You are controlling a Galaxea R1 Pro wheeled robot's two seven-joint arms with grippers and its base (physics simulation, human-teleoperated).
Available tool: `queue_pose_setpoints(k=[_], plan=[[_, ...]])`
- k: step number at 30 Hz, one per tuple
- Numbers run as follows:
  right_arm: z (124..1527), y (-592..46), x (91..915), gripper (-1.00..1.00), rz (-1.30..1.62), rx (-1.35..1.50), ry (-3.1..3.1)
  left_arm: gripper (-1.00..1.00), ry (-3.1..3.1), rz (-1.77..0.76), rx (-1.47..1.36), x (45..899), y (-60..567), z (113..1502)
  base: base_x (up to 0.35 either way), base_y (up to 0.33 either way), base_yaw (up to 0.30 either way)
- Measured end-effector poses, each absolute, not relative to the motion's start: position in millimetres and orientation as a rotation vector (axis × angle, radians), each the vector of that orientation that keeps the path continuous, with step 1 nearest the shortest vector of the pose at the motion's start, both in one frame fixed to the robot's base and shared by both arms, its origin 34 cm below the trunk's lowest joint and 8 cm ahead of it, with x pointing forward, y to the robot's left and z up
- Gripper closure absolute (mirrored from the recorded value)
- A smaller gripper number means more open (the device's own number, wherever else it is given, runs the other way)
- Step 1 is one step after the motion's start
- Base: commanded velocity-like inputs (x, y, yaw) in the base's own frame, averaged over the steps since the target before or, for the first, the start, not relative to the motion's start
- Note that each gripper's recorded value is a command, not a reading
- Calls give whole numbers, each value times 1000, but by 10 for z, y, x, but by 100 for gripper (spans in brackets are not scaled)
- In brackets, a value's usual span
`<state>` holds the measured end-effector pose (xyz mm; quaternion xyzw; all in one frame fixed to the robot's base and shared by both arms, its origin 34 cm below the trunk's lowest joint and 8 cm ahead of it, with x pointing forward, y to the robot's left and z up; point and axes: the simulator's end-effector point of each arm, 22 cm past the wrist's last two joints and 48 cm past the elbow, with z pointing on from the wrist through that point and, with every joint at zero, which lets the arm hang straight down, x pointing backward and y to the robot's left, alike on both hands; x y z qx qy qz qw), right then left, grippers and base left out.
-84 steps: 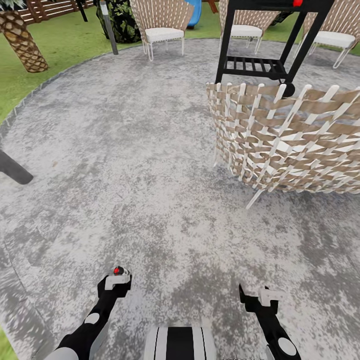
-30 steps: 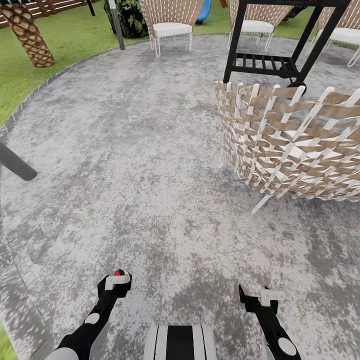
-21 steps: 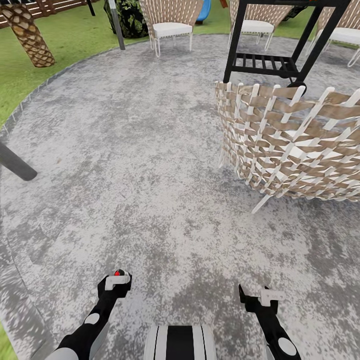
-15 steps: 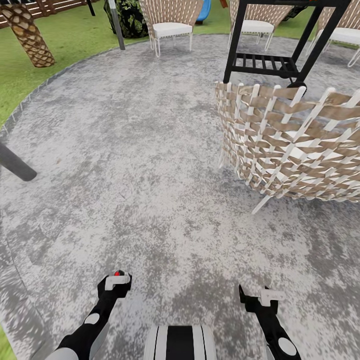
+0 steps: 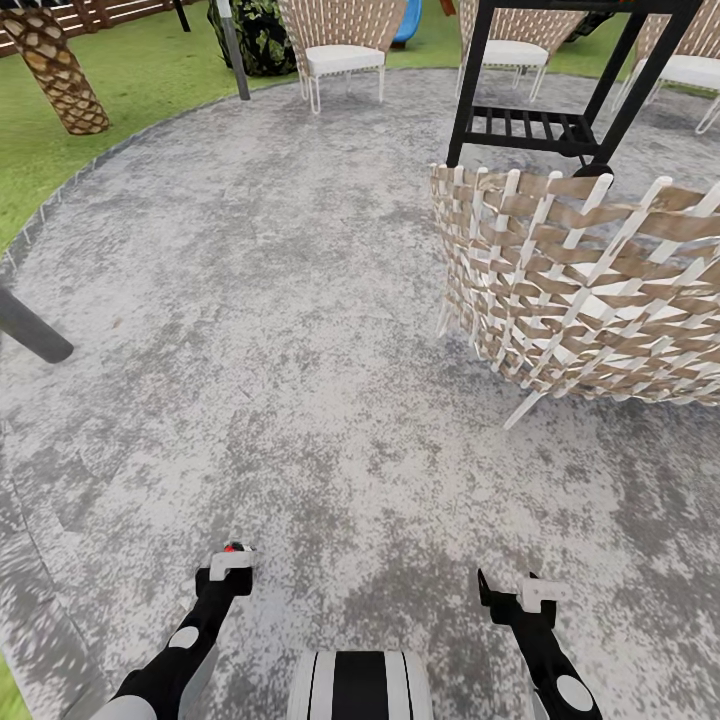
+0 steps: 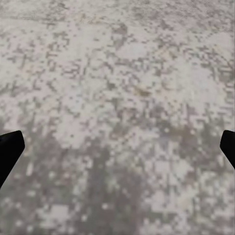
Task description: In the garden, pick up the pesticide atomizer on the floor and spray pesticide onto both trees until each tree trunk is fully covered.
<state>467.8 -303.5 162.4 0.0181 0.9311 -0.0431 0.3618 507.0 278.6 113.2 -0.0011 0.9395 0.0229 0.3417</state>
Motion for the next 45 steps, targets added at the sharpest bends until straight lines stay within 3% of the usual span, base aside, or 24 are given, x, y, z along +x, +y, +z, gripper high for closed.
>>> queue_pose_setpoints(k=[45], plan=[[2168,-2992,5075,-100,-99,56,2272,100,2315,57,-4,5534,2781,1738,0,0,0]])
